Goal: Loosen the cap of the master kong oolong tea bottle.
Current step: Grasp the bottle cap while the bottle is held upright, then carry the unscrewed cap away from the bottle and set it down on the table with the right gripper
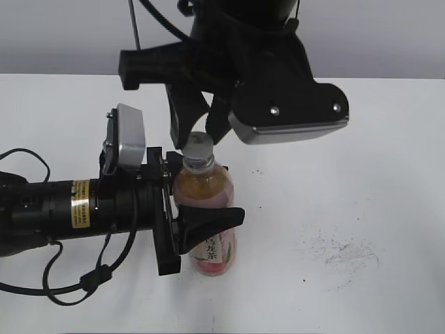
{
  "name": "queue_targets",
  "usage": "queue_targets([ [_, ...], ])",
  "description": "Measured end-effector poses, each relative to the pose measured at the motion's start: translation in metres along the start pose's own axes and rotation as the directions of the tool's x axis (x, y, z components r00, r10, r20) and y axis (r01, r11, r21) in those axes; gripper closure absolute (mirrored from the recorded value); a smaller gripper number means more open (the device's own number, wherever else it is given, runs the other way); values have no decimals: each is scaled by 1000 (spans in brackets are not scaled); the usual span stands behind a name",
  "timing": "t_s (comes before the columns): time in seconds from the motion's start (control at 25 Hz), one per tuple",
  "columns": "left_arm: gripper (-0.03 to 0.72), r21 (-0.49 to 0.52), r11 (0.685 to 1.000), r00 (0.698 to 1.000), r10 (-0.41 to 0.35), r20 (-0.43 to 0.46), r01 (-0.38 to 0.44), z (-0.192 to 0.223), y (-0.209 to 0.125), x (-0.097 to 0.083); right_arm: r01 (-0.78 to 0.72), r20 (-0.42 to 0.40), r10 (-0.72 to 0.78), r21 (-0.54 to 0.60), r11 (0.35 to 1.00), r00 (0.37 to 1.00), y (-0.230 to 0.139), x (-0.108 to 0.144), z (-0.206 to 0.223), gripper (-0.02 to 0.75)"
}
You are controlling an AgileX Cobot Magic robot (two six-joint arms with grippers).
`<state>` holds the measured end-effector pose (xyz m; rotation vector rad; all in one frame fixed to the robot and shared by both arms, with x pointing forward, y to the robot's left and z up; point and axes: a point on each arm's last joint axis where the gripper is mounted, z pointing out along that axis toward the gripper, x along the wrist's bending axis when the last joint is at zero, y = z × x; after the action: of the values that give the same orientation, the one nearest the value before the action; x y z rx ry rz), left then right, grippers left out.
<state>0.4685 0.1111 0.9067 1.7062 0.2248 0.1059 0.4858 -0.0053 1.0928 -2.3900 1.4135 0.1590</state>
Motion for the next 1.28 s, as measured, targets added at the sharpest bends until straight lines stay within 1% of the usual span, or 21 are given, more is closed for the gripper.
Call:
queue_targets([
  [0.12, 243, -5, 1000, 999, -29, -25, 29, 0, 0, 2, 3, 27, -4, 30, 1000, 1000, -1, -7, -11, 464],
  [0.2, 243, -4, 999, 999, -35, -32, 35, 0, 0, 3, -35, 26, 34, 43, 998, 999, 0, -7, -17, 464],
  [0.28, 243, -5, 999, 999, -38, -34, 38, 0, 0, 3, -99, 10, 98, 57, 993, 995, 0, -5, -20, 464],
  [0.36, 243, -5, 999, 999, -38, -34, 38, 0, 0, 3, -209, -40, 214, 94, 973, 976, -2, 0, -22, 464],
  [0.4, 243, -5, 999, 999, -38, -34, 38, 0, 0, 3, -298, -62, 307, 122, 947, 950, -3, 4, -22, 464],
  [0.44, 243, -5, 999, 999, -38, -34, 38, 0, 0, 3, -396, -86, 414, 167, 903, 906, -4, 9, -24, 464],
  [0.48, 243, -5, 999, 999, -38, -34, 38, 0, 0, 3, -489, -92, 515, 210, 847, 852, -6, 13, -25, 464],
  [0.52, 243, -5, 999, 999, -38, -34, 38, 0, 0, 3, -601, -82, 637, 257, 757, 767, -8, 19, -26, 464],
  [0.56, 243, -5, 999, 999, -38, -34, 38, 0, 0, 3, -701, -64, 748, 305, 645, 660, -11, 27, -26, 464],
  [0.6, 243, -5, 999, 999, -38, -34, 38, 0, 0, 3, -786, -35, 843, 343, 515, 537, -14, 37, -25, 464],
  [0.64, 243, -5, 999, 999, -38, -34, 38, 0, 0, 3, -838, -10, 904, 371, 400, 428, -16, 48, -22, 464],
  [0.72, 243, -5, 999, 999, -38, -34, 38, 0, 0, 3, -902, 39, 987, 412, 126, 156, -21, 78, -10, 464],
  [0.76, 243, -5, 999, 999, -38, -34, 38, 0, 0, 3, -905, 52, 998, 426, 8, 33, -21, 93, -1, 464],
  [0.8, 243, -5, 999, 999, -38, -34, 38, 0, 0, 3, -894, 63, 995, 438, -94, -73, -21, 109, 5, 464],
  [0.88, 243, -5, 999, 999, -38, -34, 38, 0, 0, 3, -841, 85, 951, 447, -304, -299, -19, 139, 22, 464],
  [1.0, 243, -5, 999, 999, -38, -34, 38, 0, 0, 3, -723, 80, 813, 412, -554, -577, -12, 171, 46, 464],
  [1.08, 243, -5, 999, 999, -38, -34, 38, 0, 0, 3, -621, 59, 690, 384, -683, -721, -6, 182, 64, 465],
  [1.12, 243, -5, 999, 999, -38, -34, 38, 0, 0, 3, -565, 42, 625, 386, -730, -779, 0, 185, 74, 465],
  [1.16, 243, -5, 999, 999, -39, -35, 38, 0, 0, 3, -521, 23, 579, 408, -750, -815, 7, 188, 85, 465],
  [1.28, 243, -5, 999, 999, -39, -35, 38, 0, 0, 3, -433, -28, 478, 471, -768, -878, 32, 192, 107, 465],
])
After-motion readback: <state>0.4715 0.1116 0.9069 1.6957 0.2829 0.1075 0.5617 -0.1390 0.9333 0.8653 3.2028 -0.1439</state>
